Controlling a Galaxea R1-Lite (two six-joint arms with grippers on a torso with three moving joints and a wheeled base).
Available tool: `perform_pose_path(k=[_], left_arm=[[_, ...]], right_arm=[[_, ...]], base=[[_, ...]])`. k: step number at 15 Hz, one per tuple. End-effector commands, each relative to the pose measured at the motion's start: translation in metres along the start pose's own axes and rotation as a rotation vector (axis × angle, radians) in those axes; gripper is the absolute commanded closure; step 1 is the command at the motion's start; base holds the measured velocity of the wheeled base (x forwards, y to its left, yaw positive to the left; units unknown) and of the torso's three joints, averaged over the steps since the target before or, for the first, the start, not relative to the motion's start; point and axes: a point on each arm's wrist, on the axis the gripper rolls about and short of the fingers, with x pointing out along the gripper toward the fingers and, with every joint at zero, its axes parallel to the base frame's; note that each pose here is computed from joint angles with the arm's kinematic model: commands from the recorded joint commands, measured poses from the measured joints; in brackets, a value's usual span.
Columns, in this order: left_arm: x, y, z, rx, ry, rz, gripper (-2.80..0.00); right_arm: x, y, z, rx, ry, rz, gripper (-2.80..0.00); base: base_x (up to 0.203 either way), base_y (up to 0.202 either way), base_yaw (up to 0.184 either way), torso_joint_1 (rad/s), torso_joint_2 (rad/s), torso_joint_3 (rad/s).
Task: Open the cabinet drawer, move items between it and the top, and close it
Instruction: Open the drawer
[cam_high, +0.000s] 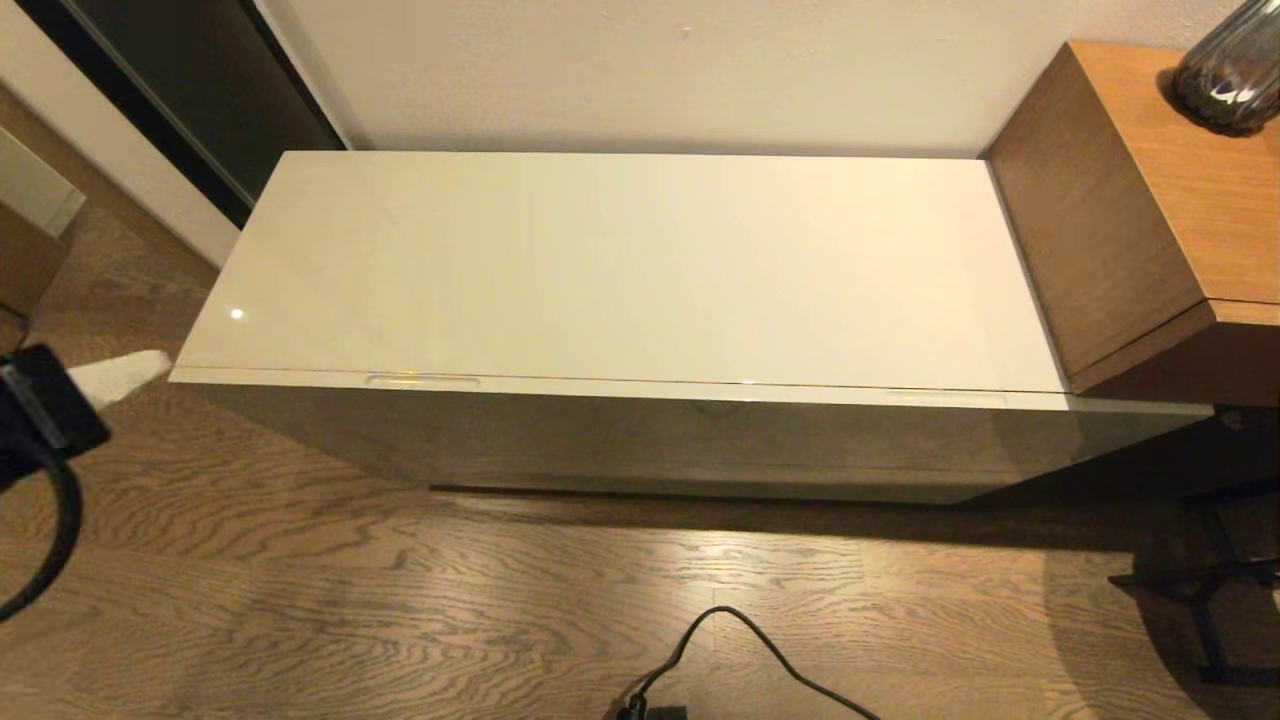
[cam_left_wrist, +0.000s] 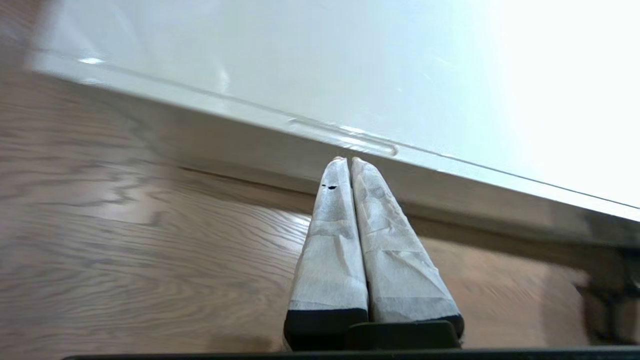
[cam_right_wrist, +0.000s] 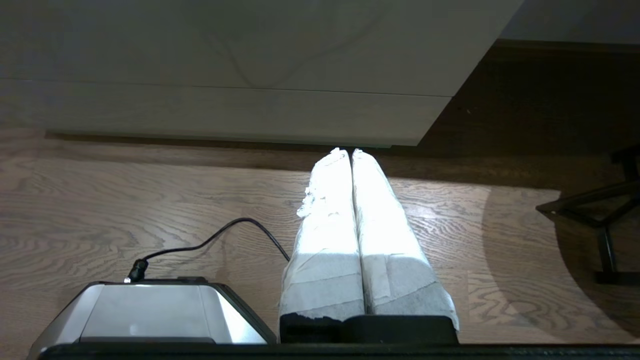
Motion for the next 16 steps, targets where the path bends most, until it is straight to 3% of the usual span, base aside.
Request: perform_pose_path(k=[1, 5, 7, 10, 12, 14, 16], left_arm=[[0.051, 0.002, -0.002, -0.019, 0.109, -0.022, 0.00], [0.075, -0.005, 0.000, -0.018, 0.139, -0.054, 0.00], [0.115, -0.004, -0.020, -0.025, 0.249, -0.018, 0.00], [0.146, -0.018, -0.041, -0.008, 0.323, -0.011, 0.00], [0.157, -0.022, -0.041, -0.025, 0.322, -0.017, 0.00], [0.163, -0.027, -0.037, -0.097, 0.317, -0.020, 0.00], [0.162, -0.027, -0.040, -0.100, 0.324, -0.018, 0.00]], right_arm=[[0.000, 0.000, 0.000, -0.001, 0.001, 0.000, 0.00], [0.000, 0.000, 0.000, -0.001, 0.001, 0.000, 0.00], [0.000, 0.000, 0.000, -0.001, 0.001, -0.001, 0.00], [0.000, 0.000, 0.000, -0.001, 0.001, 0.000, 0.00], [0.000, 0.000, 0.000, -0.001, 0.002, 0.000, 0.00], [0.000, 0.000, 0.000, -0.001, 0.001, -0.001, 0.00], [0.000, 0.000, 0.000, -0.001, 0.002, 0.000, 0.00]], base=[[0.000, 0.000, 0.000, 0.000, 0.00, 0.000], [0.000, 0.000, 0.000, 0.000, 0.00, 0.000], [0.000, 0.000, 0.000, 0.000, 0.00, 0.000], [0.000, 0.000, 0.000, 0.000, 0.00, 0.000], [0.000, 0.000, 0.000, 0.000, 0.00, 0.000], [0.000, 0.000, 0.000, 0.000, 0.00, 0.000], [0.000, 0.000, 0.000, 0.000, 0.00, 0.000]])
